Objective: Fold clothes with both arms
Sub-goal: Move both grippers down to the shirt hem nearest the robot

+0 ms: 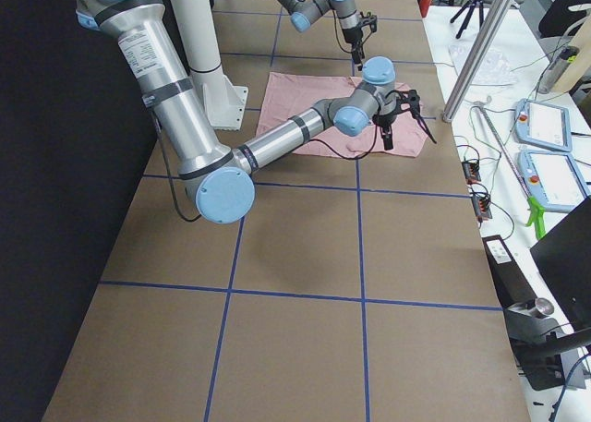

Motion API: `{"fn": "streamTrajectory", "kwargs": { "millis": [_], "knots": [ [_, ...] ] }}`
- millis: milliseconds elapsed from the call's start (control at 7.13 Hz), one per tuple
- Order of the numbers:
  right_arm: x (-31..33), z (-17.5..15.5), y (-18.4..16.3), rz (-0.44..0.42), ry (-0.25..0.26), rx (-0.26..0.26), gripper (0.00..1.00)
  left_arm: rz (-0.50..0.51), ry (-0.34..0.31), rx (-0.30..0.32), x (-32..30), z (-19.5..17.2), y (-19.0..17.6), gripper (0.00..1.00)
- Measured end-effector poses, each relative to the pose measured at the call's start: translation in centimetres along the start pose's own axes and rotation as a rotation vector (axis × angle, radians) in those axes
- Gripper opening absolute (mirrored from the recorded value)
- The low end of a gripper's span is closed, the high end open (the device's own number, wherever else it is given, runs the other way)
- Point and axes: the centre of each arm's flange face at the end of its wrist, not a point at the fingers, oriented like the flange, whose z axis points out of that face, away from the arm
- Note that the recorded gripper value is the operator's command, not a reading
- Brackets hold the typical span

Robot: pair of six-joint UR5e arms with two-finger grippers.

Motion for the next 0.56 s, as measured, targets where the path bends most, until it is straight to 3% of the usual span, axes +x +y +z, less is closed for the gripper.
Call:
{"fn": "streamTrajectory", "kwargs": {
  "millis": [281,561],
  "knots": [
    [-5.1,-0.8,12.6,0.131,0.009,0.005,0.91,0.013,0.124,-0.018,0.2,-4.6,6.3,1.0],
    [-7.0,-1.4,24.6,0.246,0.038,-0.006,0.81,-0.081,0.186,-0.083,0.9,-6.7,14.5,1.0]
  ]
}}
